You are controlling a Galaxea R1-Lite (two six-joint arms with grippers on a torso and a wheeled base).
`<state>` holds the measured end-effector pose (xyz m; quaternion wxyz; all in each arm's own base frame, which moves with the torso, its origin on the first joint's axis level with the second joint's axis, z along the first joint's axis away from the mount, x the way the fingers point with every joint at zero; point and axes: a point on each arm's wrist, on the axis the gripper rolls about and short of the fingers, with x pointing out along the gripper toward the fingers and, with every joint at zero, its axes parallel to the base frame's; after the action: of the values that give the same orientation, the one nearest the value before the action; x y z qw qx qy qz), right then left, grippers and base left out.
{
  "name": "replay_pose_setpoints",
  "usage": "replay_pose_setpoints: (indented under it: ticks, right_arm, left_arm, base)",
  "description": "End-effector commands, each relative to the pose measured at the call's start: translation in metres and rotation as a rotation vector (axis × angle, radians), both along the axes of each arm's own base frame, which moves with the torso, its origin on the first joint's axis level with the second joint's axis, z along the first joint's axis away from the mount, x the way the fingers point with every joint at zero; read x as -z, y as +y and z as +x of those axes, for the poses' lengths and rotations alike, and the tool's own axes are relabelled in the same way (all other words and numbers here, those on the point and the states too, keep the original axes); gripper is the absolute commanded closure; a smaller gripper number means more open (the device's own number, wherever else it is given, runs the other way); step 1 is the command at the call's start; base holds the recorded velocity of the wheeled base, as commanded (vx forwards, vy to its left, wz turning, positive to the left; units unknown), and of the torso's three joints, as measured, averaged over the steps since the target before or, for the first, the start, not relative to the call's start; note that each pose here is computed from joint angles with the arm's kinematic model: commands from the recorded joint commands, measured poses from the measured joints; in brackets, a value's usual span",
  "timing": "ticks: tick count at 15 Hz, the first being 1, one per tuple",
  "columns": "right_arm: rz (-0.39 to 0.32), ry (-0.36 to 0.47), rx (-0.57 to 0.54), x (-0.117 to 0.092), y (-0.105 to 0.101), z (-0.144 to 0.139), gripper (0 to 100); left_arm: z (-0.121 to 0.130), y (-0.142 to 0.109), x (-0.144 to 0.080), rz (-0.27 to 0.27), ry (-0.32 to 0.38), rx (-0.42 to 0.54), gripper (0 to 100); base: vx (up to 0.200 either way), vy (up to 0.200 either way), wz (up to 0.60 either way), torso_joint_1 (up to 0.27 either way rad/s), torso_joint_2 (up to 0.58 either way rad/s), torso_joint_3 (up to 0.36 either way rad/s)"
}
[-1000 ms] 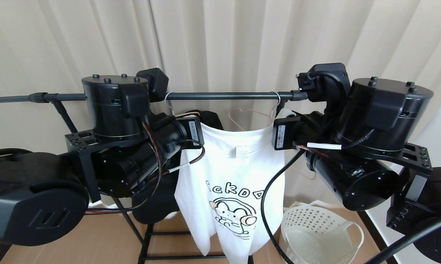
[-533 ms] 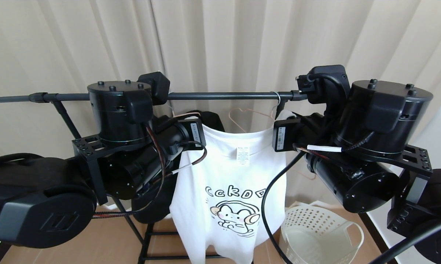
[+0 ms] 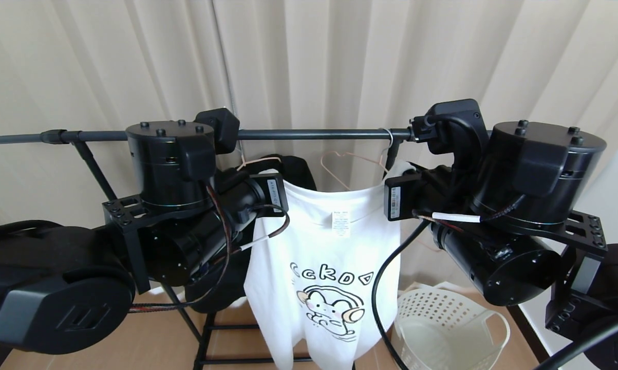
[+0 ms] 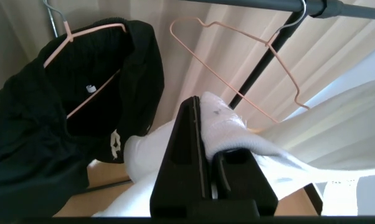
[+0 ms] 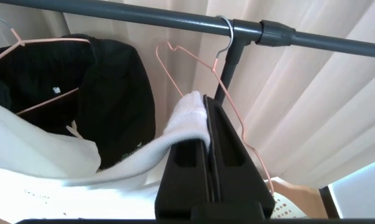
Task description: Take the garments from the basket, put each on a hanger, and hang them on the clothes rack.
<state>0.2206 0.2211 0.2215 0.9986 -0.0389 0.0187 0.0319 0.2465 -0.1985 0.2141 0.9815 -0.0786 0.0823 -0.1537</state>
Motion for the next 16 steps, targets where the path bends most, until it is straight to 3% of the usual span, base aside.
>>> replay_pose_setpoints:
  ticks: [1,13,14,16]
  right_arm:
    - [-0.001,0.002,0.0,0.0008,0.0005,0.0002,100]
    - [0.005,-0.003,0.01,-0.0018,-0.0038,0.0002,100]
    - [0.005,-0.003,0.01,-0.0018,-0.0038,0.0002,100]
    - [0.005,-0.003,0.016,-0.0017,-0.0049,0.0018,100]
  left_arm:
    - [-0.0005,0.0005,0.001,0.003,0.002,0.0,100]
    - [-0.0028,-0.0008,0.0057,0.02,0.014,0.011,100]
    - [-0.0031,-0.0005,0.007,0.026,0.016,0.01,0]
    - [-0.0035,-0.0002,0.0069,0.028,0.015,0.012,0]
  base:
    - [0.0,0.0,0.0,0.0,0.0,0.0]
    - [0.0,0.0,0.0,0.0,0.0,0.0]
    - [0.0,0.0,0.0,0.0,0.0,0.0]
    - [0.0,0.0,0.0,0.0,0.0,0.0]
